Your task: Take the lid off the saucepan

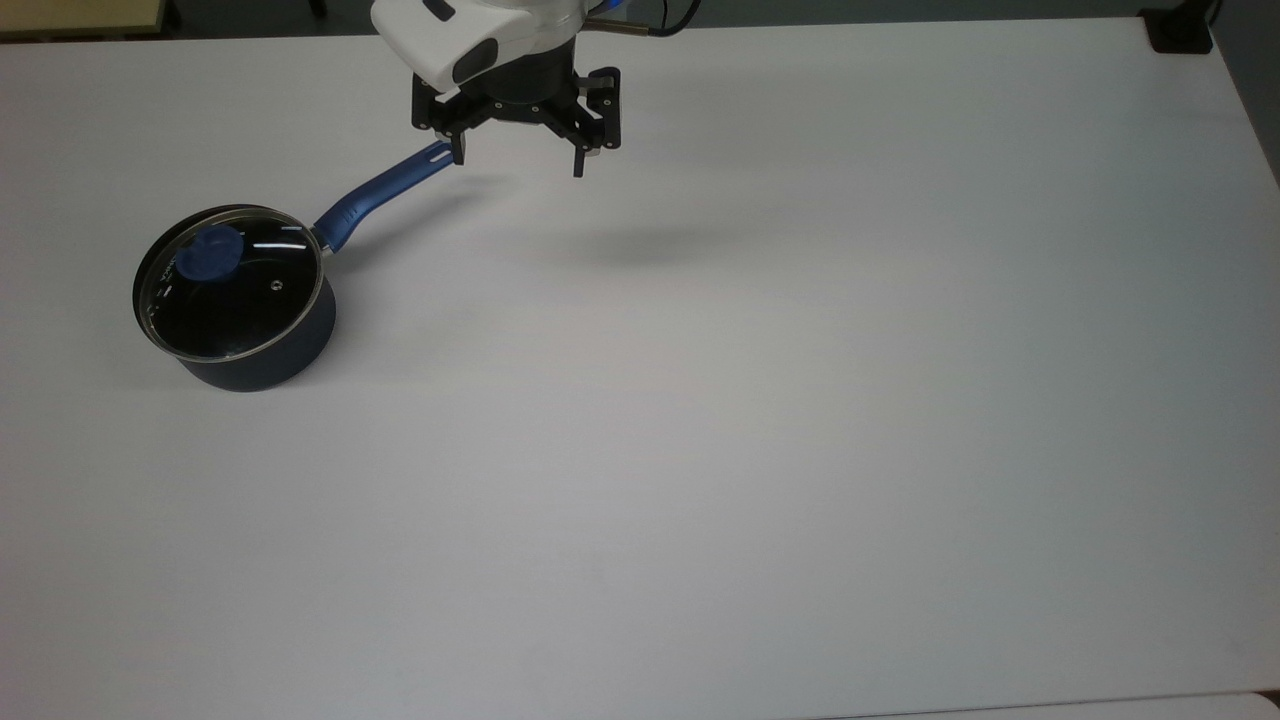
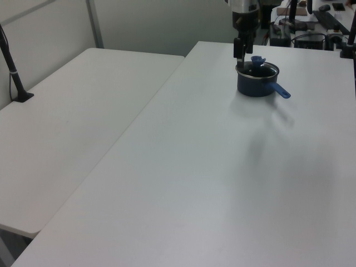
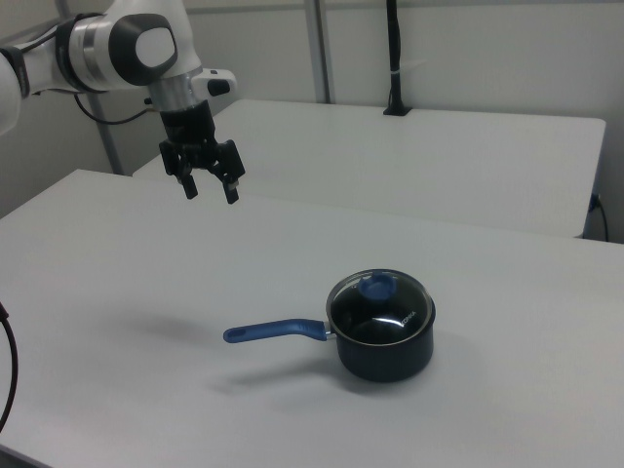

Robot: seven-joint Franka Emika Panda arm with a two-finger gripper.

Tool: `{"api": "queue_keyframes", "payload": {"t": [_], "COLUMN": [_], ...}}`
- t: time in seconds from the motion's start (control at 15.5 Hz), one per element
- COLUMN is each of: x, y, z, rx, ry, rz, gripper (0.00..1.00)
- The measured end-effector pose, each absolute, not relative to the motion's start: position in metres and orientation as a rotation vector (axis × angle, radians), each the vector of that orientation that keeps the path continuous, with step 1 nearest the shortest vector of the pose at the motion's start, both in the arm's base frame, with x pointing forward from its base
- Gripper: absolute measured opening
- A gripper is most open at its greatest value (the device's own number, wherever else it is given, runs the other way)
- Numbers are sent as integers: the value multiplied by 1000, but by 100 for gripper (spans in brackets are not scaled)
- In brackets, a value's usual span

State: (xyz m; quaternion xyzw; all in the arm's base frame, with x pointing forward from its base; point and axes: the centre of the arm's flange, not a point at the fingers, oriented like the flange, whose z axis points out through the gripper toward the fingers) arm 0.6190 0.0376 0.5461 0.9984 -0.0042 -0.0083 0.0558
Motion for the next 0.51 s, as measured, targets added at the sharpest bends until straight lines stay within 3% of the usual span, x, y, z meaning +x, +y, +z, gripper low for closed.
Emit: {"api": "queue_keyframes", "payload": {"t": [0.51], "x": [617], "y": [33], "z": [544], "rx": [3028], "ry": [-25], "rz": [-43], "gripper": [100]}}
